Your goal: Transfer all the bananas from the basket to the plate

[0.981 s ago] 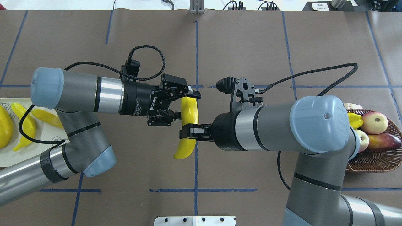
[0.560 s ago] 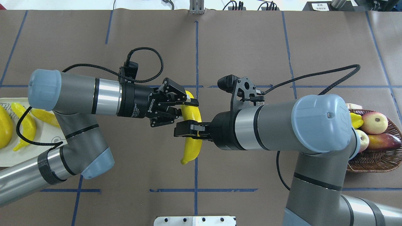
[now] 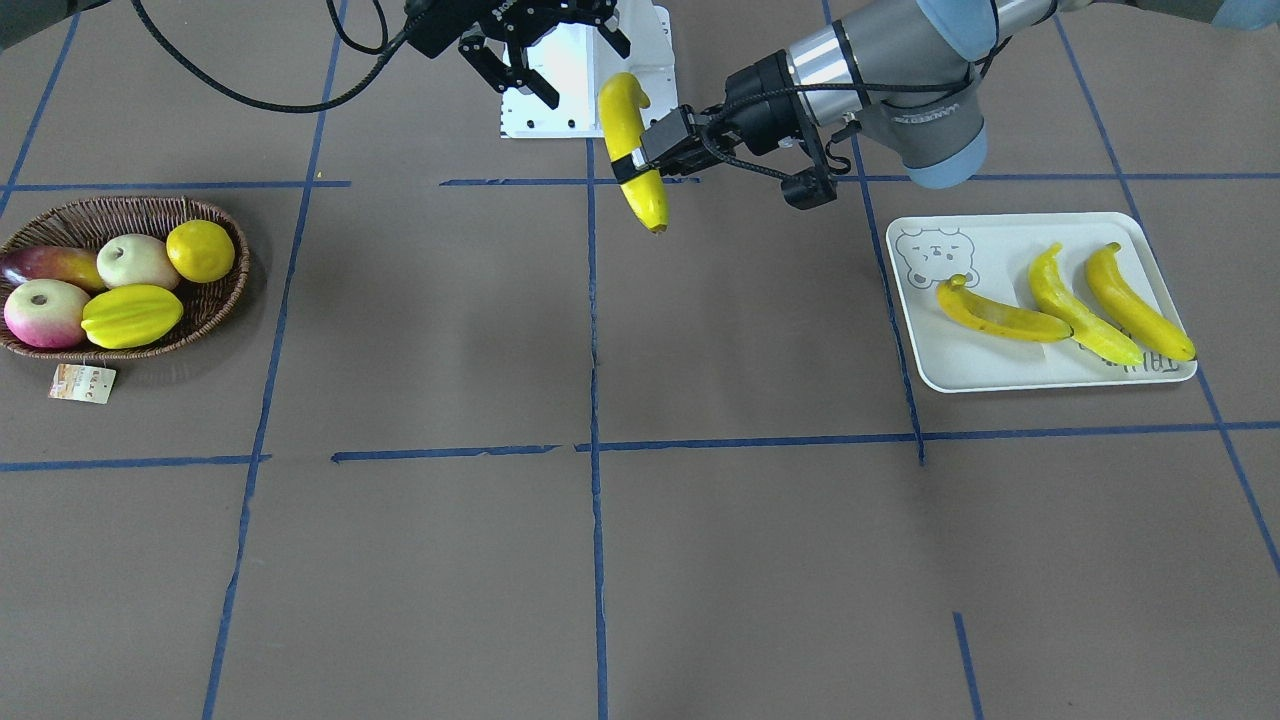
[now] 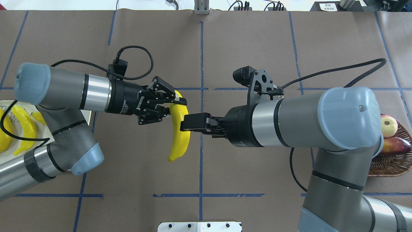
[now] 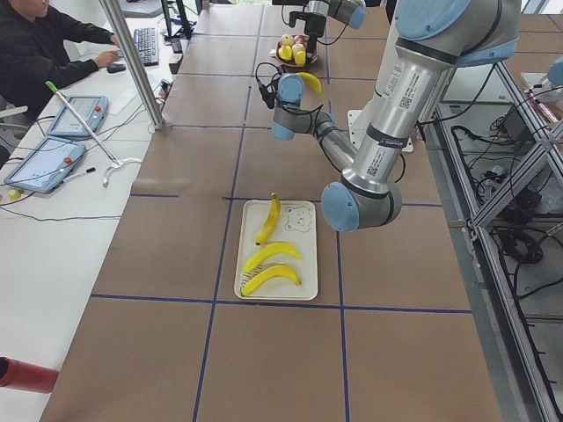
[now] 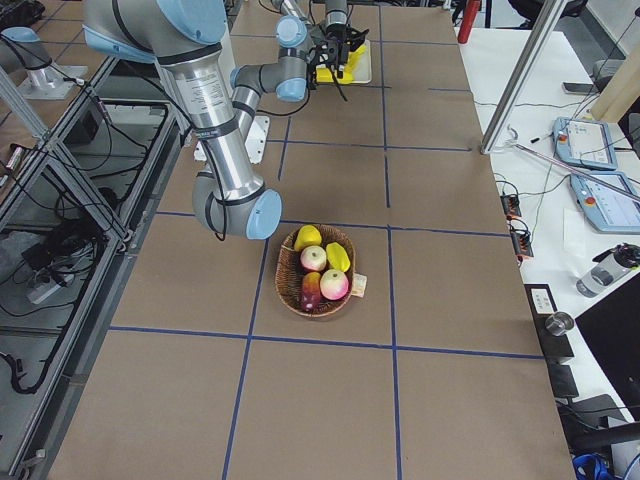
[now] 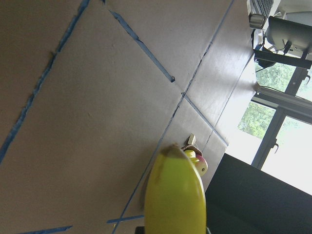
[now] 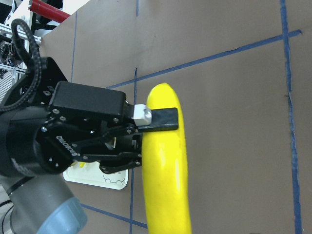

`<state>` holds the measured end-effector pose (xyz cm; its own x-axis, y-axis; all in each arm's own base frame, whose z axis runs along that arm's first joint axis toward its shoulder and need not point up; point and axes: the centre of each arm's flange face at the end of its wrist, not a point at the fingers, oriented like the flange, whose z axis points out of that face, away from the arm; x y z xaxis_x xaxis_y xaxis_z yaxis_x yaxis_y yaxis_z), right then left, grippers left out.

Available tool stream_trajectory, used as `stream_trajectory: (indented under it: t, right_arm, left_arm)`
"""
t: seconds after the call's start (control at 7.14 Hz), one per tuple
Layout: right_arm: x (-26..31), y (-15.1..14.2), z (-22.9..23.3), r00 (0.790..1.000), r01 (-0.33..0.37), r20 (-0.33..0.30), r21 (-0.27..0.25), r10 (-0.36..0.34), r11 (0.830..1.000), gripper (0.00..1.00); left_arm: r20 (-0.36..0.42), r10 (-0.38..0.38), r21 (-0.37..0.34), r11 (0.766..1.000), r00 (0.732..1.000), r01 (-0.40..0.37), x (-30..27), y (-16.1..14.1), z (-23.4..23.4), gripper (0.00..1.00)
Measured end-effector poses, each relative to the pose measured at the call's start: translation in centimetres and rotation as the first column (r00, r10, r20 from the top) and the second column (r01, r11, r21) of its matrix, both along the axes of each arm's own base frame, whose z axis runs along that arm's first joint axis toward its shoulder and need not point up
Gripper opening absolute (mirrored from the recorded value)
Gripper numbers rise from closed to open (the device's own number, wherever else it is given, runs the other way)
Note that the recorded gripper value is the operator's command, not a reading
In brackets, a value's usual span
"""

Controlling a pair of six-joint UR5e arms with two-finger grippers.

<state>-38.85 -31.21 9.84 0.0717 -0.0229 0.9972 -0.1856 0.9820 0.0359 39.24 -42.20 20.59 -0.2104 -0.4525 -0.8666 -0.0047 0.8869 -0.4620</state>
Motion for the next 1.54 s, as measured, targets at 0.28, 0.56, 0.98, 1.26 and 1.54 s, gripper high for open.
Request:
stream_trajectory:
  t: [0.28, 0.56, 0.98, 1.26, 1.54]
  right_arm:
    - [3.8, -0.3, 1.2, 1.000, 0.008, -0.002, -0.005, -0.008, 1.000, 1.00]
    - [5.9, -1.7, 3.8, 0.999, -0.027, -0.045, -0.030, 0.025, 0.999, 1.00]
    - [7.9, -3.7, 7.0, 0.991, -0.086, -0.110, -0.062, 0.079, 0.994, 1.00]
    - [8.5, -4.3, 7.9, 0.987, -0.104, -0.126, -0.071, 0.095, 0.992, 1.00]
    - [9.3, -4.9, 8.8, 0.983, -0.125, -0.144, -0.083, 0.112, 0.989, 1.00]
  left_arm:
    - [0.121, -0.032, 0.033, 0.999, 0.992, 0.028, -6.0, -4.2, 4.1, 0.00]
    - [0.269, -0.070, 0.088, 0.995, 0.961, 0.048, -12.9, -5.3, 14.6, 0.00]
    - [0.407, -0.073, 0.128, 0.992, 0.911, 0.022, -22.4, -4.0, 28.0, 0.00]
    - [0.463, -0.072, 0.121, 0.993, 0.883, 0.018, -23.6, -4.6, 33.9, 0.00]
    - [0.499, -0.078, 0.110, 0.994, 0.863, 0.026, -22.5, -5.4, 36.1, 0.00]
